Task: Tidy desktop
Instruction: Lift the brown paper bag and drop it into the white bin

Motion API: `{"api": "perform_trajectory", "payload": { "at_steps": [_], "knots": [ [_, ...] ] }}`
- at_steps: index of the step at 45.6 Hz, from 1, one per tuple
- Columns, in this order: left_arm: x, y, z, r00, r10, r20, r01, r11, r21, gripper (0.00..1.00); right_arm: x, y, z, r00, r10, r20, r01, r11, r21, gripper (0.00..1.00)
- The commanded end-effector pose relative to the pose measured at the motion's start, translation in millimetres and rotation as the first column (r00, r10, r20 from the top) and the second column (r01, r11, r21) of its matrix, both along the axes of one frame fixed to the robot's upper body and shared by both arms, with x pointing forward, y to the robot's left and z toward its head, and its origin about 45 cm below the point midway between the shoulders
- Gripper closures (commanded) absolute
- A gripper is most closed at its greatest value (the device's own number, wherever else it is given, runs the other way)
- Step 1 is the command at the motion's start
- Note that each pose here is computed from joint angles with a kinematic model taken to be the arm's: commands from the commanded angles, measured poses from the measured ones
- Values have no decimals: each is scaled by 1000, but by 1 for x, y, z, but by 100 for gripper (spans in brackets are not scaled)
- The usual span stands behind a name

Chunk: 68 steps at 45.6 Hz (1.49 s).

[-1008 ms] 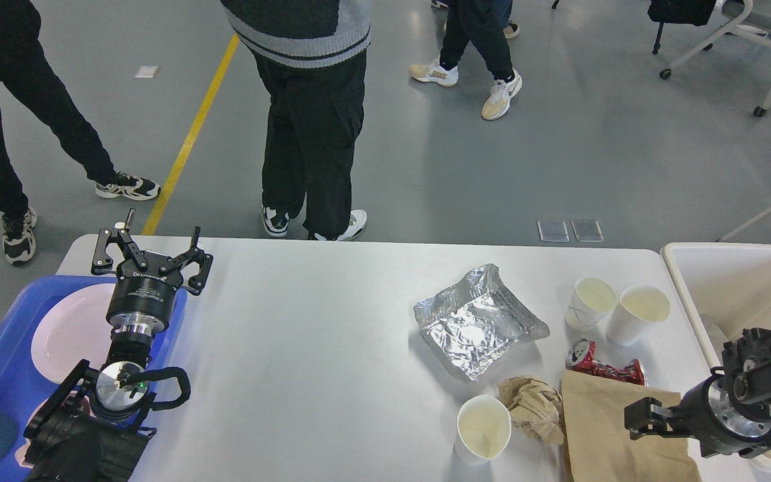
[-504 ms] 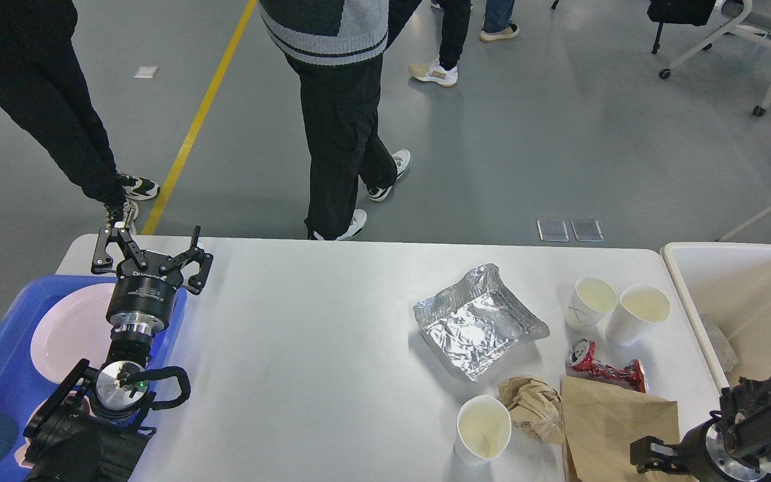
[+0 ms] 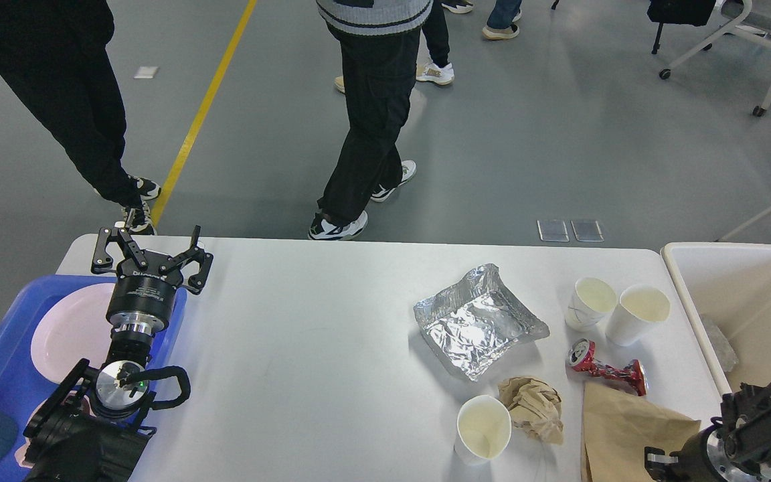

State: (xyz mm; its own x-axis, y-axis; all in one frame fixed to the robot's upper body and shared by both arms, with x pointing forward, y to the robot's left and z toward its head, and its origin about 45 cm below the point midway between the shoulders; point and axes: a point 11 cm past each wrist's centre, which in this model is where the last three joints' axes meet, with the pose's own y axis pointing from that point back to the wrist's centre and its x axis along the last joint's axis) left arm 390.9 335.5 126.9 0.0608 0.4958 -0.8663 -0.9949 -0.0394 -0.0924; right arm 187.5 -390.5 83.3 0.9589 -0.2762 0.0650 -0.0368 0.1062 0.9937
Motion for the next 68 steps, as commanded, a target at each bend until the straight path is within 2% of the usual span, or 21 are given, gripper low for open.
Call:
{"api": "perform_trajectory", "payload": {
  "at_steps": [1,14,19,30,43,54,68],
  "knots": [
    [0,0,0,1000,0,0,0,1000,0,4,0,1,0,1000,0,-2,0,1000,1,100],
    [0,0,0,1000,-1,1,1,1000,0,4,-3,8,13,999,-19,-28,20,999,34,100],
    [0,0,0,1000,-1,1,1,1000,0,4,4,13,49,995,-65,-69,72,993,97,100],
    [0,0,0,1000,0,0,0,1000,0,4,46,12,145,990,-80,-119,102,976,191,100],
    [0,0,0,1000,0,0,0,1000,0,4,74,11,248,995,-67,-77,80,979,185,100],
    [0,0,0,1000,0,0,0,1000,0,4,87,7,320,989,-114,95,100,985,144,100],
    [0,0,0,1000,0,0,0,1000,0,4,91,1,326,981,-130,145,113,986,120,100]
  ]
}}
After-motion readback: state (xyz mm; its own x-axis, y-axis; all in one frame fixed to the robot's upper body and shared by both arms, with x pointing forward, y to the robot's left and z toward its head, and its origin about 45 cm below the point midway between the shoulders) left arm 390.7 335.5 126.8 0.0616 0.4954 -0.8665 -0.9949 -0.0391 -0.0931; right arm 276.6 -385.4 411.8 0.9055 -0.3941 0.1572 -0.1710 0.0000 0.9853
